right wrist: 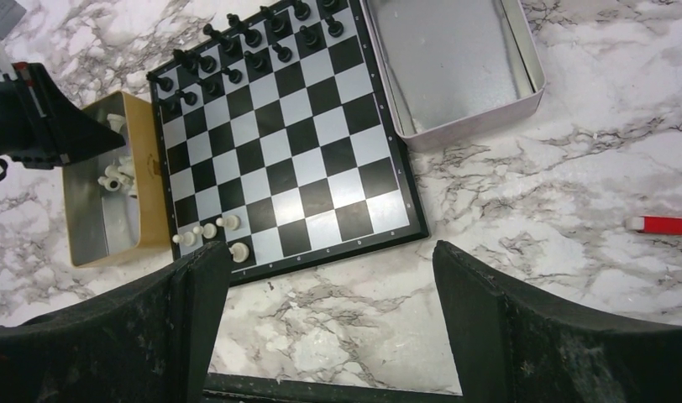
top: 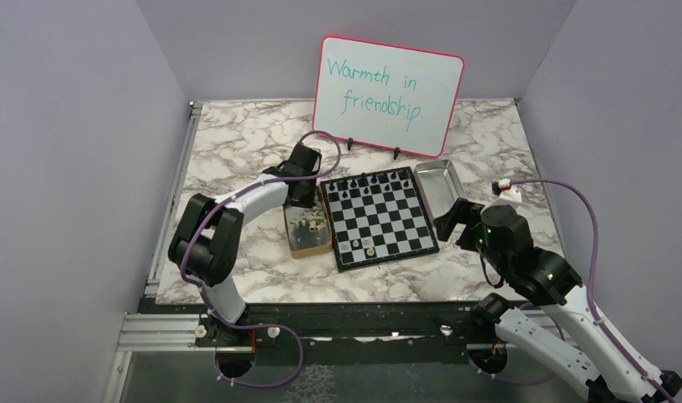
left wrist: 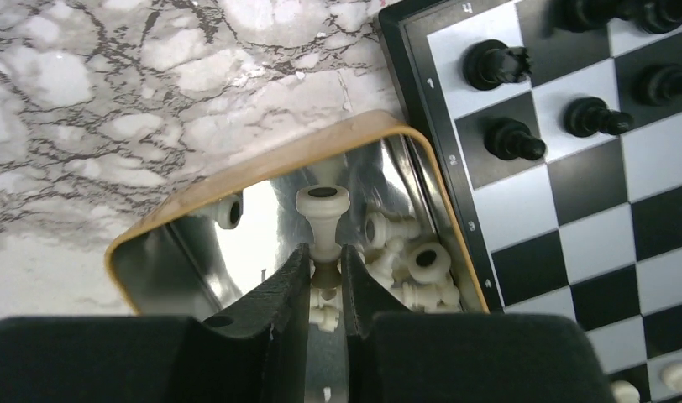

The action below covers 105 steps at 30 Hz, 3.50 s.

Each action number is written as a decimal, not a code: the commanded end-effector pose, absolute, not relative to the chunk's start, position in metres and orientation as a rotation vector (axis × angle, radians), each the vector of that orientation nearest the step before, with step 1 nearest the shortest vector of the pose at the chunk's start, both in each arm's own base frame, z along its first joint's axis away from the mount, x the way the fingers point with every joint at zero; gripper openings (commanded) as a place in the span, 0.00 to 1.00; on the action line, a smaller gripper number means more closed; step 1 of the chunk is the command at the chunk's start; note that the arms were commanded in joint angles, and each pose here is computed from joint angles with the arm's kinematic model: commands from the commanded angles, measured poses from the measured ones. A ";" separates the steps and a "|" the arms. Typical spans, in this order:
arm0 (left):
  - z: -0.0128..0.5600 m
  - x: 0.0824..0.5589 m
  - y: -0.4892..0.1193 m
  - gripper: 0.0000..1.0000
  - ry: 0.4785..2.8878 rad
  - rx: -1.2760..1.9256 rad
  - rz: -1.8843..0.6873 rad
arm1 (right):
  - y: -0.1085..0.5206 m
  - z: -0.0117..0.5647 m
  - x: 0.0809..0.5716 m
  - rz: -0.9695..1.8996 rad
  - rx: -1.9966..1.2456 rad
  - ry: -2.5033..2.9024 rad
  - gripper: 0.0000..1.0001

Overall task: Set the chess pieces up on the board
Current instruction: Pick up the chess piece from the storage box, then place the chess piece on the chessboard.

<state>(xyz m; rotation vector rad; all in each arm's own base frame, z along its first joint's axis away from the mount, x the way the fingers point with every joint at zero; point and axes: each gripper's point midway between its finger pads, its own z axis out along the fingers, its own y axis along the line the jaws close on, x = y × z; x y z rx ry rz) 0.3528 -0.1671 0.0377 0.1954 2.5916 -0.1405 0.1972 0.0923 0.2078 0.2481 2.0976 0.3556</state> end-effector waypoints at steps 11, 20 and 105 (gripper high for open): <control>0.153 0.303 -0.186 0.13 2.480 0.434 -0.459 | 0.122 0.217 0.248 0.264 0.025 2.027 0.86; 0.190 0.252 -0.230 0.14 2.344 0.716 -0.916 | 0.236 0.248 0.258 0.826 -0.161 2.009 0.77; 0.206 0.246 -0.296 0.18 2.294 0.760 -1.118 | 0.280 0.155 0.223 1.125 -0.011 2.348 0.13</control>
